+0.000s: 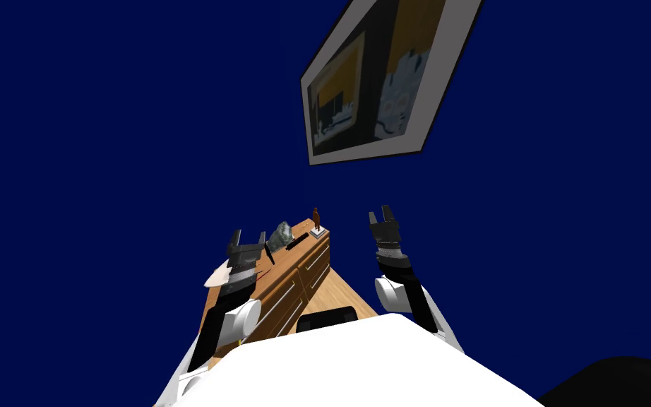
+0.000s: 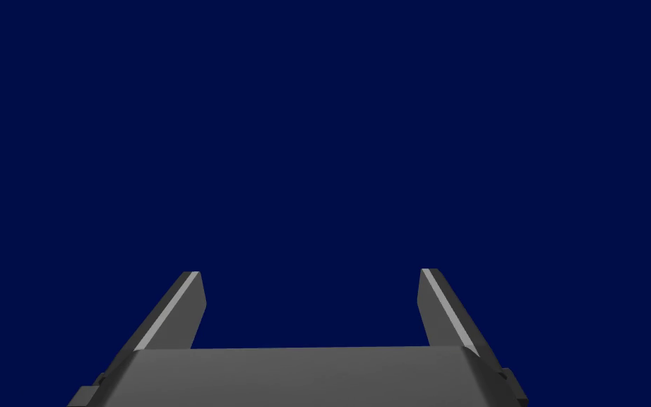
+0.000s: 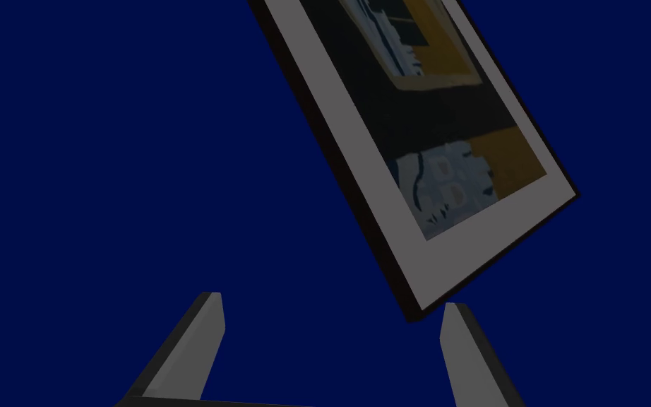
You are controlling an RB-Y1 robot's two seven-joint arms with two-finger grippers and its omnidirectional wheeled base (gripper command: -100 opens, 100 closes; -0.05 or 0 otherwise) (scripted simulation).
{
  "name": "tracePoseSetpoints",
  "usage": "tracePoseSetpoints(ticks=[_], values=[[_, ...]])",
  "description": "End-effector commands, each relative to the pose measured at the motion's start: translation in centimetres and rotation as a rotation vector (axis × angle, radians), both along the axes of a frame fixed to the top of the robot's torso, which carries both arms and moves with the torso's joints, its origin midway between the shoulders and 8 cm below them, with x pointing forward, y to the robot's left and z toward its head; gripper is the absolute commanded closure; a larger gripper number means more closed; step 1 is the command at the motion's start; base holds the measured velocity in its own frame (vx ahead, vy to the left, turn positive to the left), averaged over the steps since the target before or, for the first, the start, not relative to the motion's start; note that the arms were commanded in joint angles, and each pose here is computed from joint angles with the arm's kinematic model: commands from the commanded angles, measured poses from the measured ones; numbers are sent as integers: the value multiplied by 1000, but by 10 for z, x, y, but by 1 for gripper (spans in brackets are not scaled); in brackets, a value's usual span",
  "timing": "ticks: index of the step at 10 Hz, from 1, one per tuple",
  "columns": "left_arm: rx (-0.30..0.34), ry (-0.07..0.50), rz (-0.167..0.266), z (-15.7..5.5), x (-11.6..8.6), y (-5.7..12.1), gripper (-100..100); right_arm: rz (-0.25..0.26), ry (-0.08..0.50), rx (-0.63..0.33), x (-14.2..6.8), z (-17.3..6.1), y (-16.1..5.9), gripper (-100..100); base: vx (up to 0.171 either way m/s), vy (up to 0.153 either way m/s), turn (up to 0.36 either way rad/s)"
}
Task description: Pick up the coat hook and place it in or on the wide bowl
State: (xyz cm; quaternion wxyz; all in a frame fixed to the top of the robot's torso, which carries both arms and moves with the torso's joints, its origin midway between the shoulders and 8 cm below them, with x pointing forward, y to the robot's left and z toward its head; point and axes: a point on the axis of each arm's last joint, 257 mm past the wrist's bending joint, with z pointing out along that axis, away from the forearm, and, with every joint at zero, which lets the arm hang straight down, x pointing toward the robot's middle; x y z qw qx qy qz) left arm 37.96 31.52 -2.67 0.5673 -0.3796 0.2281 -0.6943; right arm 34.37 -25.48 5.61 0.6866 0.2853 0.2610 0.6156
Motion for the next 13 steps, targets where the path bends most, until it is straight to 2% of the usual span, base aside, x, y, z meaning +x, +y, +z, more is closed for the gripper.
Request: tracePoseSetpoints(ticks=[1,6,7,9,10,11,12,13], values=[[-47,15,-22,-13,7,6,-100,0,0,0,0,0,0,0,25,-24,26],[-234,54,-70,-58,30,34,-100,0,0,0,0,0,0,0,28,-24,30],[-235,60,-68,-61,30,35,-100,0,0,0,0,0,0,0,19,-20,14],[-324,60,-83,-76,38,47,-100,0,0,0,0,0,0,0,18,-17,31],[-326,75,-78,-83,39,49,-100,0,0,0,0,0,0,0,16,-17,13],[-373,75,-83,-91,42,55,-100,0,0,0,0,0,0,0,21,-17,18],[-374,81,-81,-95,42,55,-100,0,0,0,0,0,0,0,17,-14,14],[-422,83,-84,-104,46,62,-100,0,0,0,0,0,0,0,17,-14,21]])
